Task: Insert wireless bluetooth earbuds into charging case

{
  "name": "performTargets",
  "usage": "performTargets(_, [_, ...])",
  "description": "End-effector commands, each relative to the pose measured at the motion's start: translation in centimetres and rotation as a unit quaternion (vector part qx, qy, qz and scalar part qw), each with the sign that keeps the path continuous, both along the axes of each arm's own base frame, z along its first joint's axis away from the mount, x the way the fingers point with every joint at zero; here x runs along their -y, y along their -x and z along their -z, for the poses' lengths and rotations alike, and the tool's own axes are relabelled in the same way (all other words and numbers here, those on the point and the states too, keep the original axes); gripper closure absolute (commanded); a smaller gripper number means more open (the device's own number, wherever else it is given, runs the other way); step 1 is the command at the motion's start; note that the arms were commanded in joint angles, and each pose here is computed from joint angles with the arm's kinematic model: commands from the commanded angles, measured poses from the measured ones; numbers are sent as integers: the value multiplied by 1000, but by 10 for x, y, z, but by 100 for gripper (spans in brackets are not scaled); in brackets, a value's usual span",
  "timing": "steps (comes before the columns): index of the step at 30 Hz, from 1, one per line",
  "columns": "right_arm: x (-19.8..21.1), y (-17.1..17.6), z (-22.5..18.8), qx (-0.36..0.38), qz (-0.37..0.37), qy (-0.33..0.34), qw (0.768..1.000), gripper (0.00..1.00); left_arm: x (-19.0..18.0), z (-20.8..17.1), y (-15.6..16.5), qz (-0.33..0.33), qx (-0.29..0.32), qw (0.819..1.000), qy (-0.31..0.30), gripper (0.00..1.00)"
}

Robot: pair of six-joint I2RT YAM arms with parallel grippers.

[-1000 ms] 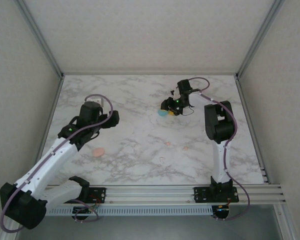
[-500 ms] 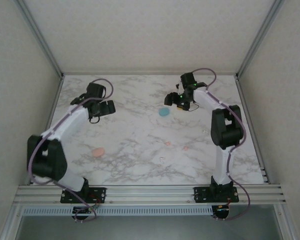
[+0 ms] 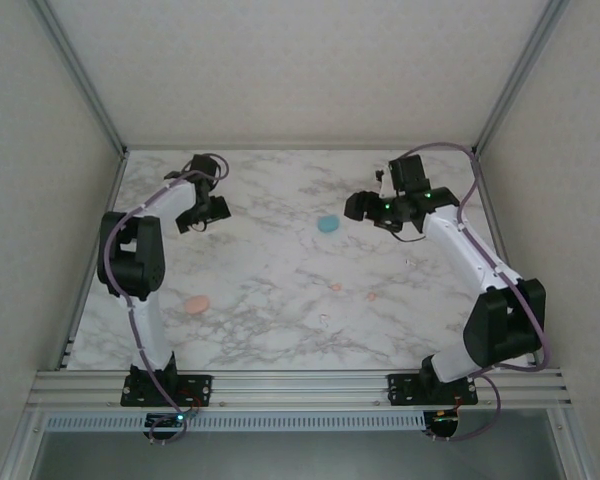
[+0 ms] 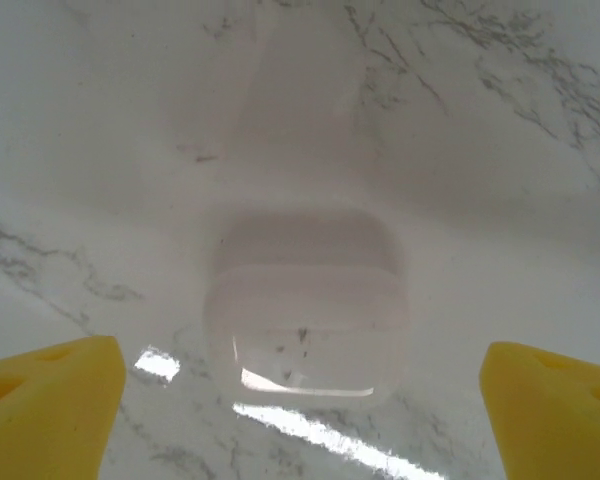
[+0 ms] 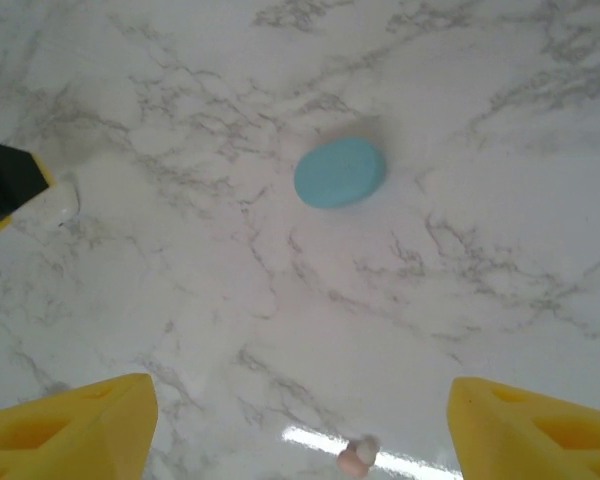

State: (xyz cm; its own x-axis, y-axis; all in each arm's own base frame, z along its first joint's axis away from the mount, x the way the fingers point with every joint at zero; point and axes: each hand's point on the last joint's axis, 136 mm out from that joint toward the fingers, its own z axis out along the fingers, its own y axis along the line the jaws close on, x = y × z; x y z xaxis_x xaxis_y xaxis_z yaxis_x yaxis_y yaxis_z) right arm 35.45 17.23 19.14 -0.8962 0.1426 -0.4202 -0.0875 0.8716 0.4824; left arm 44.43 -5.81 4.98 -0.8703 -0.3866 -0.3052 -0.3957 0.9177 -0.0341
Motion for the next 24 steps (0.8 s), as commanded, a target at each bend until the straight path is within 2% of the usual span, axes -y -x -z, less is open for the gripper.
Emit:
performTargets(1, [3,13,-3,-3,9,-4,1000,23,-4,8,0,-20,-19,1000,-4,12])
performTargets(9, [4,26,10,-24,9,-8,1000,23,-3,23,-2,-11,-29,1000,-5,15])
performTargets(15, [3,28,14,-32,9,-12,999,23,-3,32,-1,0,-40,999,-8,26])
performTargets(20, [4,29,17,-36,12,-13,999,23,9,32,4,18,-40,999,20,34])
performTargets(24, [4,31,23,-47,18,-13,999,23,19,29,11,38,-33,998,38,36])
